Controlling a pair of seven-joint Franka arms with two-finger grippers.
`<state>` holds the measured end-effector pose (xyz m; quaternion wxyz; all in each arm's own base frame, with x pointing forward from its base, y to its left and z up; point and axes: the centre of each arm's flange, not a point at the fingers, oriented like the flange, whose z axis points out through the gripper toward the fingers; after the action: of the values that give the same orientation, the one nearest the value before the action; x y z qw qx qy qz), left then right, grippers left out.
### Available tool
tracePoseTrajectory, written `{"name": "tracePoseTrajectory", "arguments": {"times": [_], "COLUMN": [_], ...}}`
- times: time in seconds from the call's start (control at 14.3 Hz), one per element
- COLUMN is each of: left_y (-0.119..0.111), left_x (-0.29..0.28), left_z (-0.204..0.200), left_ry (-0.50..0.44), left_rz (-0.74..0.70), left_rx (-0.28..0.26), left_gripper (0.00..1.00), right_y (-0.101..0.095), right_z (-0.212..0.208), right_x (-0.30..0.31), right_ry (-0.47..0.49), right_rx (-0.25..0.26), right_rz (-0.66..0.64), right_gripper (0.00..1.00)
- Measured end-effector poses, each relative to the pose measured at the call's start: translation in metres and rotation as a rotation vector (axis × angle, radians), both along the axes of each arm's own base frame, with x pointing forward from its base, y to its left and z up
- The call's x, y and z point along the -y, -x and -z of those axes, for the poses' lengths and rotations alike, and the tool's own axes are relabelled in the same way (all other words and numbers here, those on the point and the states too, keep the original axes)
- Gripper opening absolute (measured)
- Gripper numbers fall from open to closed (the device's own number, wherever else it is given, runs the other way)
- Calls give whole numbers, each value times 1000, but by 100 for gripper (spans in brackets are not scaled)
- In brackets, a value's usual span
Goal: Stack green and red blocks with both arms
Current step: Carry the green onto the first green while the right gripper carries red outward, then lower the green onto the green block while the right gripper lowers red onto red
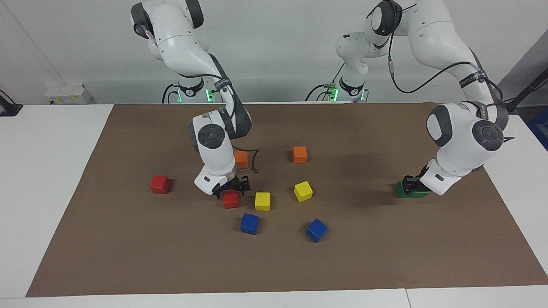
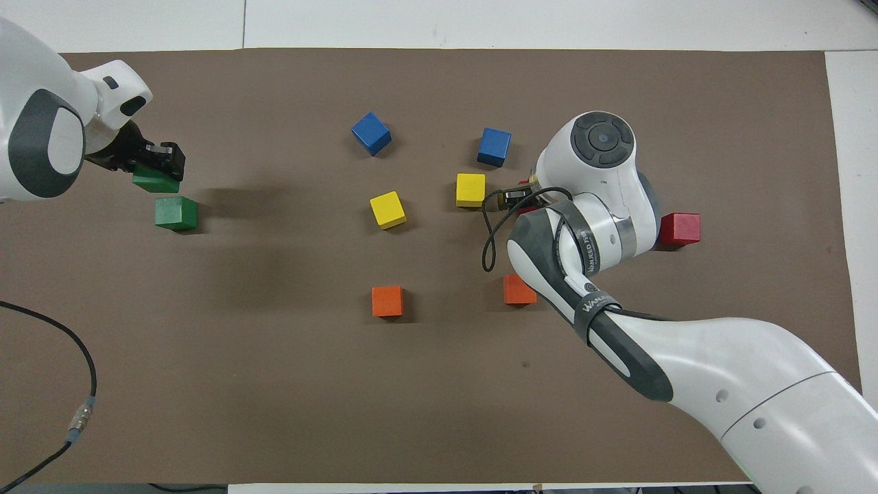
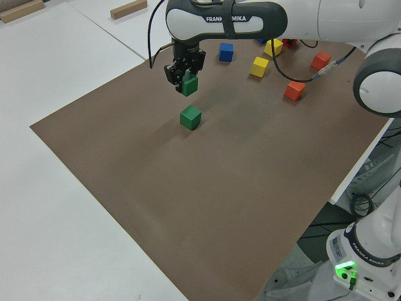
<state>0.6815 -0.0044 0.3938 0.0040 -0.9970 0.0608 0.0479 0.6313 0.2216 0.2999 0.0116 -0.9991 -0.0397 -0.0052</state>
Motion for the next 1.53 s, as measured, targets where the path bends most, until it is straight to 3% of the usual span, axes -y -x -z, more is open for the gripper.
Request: {"name": "tracePoseTrajectory", "arguments": {"times": [0.14, 0.21, 0.49, 0.7, 0.84, 1.18, 1.32, 1.53], "left_y": [6, 10, 19, 27, 30, 30, 30, 31], "left_x": [-17, -27, -36, -33, -33, -23, -23, -24], "left_z": [4, 5, 13, 22, 23, 27, 31, 33], "left_ry": [12, 21, 35, 35, 35, 40, 40, 40], "left_rz": [-27, -44, -105, -113, -113, -99, -100, -102], "left_rx": [-14, -19, -17, -16, -18, 8, 14, 13], "left_gripper": [55, 55, 55, 55, 55, 55, 55, 55], "right_y": [0, 0, -10, -28, -33, -19, -7, 17], "right_z": [1, 1, -21, -79, -114, -136, -129, -118], "right_x": [3, 4, 17, 50, 81, 148, 168, 200], "right_ry": [3, 5, 14, 19, 20, 33, 36, 36], "right_rx": [-5, -10, -23, -23, -13, -66, -90, -85], "right_rz": [4, 8, 51, 89, 46, -70, -61, -12], "right_gripper": [58, 55, 55, 55, 55, 55, 55, 55]}}
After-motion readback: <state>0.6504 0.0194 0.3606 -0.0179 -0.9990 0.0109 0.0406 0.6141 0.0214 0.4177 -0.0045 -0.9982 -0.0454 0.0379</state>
